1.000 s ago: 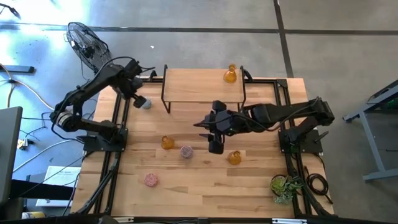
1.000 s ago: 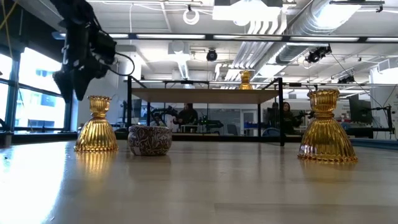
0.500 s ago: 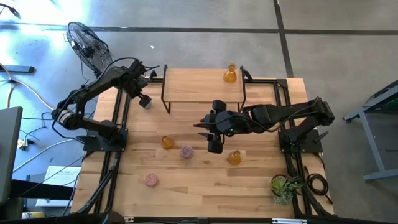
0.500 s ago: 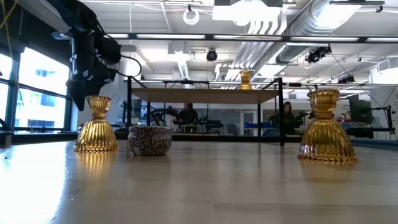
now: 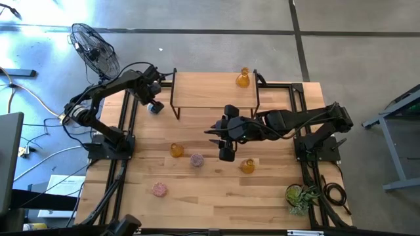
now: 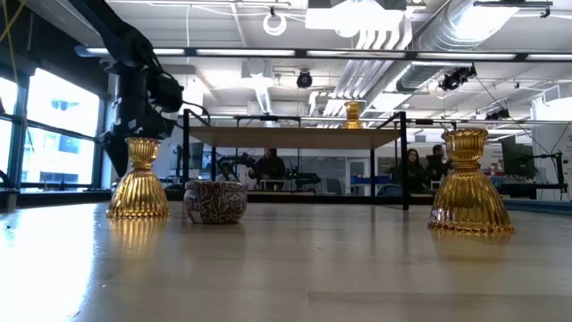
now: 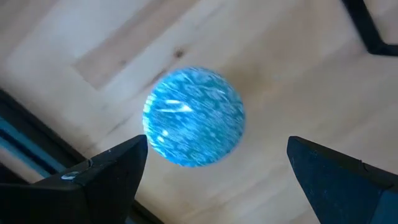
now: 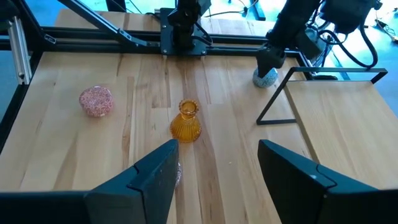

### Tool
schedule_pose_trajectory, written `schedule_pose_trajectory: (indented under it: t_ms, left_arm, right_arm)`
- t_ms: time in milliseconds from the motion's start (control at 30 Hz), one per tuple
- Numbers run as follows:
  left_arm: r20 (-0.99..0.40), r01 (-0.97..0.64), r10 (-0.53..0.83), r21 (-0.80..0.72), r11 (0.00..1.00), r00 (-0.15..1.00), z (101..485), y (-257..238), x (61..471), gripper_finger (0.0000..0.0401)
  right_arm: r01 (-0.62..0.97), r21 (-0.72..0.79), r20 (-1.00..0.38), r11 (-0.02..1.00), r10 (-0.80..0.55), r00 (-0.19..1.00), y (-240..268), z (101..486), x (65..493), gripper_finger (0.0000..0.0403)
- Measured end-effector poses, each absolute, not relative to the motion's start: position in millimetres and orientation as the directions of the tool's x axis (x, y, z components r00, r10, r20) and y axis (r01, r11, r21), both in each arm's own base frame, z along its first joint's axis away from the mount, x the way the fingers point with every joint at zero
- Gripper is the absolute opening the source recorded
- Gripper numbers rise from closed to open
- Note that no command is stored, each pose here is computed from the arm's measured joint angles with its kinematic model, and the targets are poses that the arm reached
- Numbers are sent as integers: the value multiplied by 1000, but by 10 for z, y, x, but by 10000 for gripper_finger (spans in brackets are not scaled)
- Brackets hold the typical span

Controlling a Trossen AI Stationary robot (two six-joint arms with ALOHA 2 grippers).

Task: Pick & Place candle stick holders
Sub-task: Put the blue patterned candle on the shelf

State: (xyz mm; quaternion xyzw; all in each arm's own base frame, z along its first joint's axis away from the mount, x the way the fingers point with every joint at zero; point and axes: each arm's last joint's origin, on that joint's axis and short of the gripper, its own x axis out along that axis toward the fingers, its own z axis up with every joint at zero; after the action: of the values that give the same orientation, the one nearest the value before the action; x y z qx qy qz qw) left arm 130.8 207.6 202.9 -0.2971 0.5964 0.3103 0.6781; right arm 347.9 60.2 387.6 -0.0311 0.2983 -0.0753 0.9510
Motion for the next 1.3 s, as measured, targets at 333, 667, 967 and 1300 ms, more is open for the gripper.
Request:
schedule_pose_trajectory:
  t_ms: [333,667,967,1300]
  left_arm:
    - [-991,-793,119,24,608,61,2031,2107,1308,381]
    - [-992,-793,113,22,609,60,2030,2102,1305,381]
    - [-992,-790,93,-8,613,82,2030,2093,1310,381]
    - [-999,-789,35,-7,614,36,1841,2164,1351,381]
  right_arm:
    - [123,-107,-569,987,-162,806,601,3871,3474,217]
    - [123,-107,-571,987,-163,804,601,3870,3472,217]
    - [123,-107,-571,987,-162,805,601,3870,3472,217]
    - [123,-107,-571,987,-162,805,601,3870,3472,217]
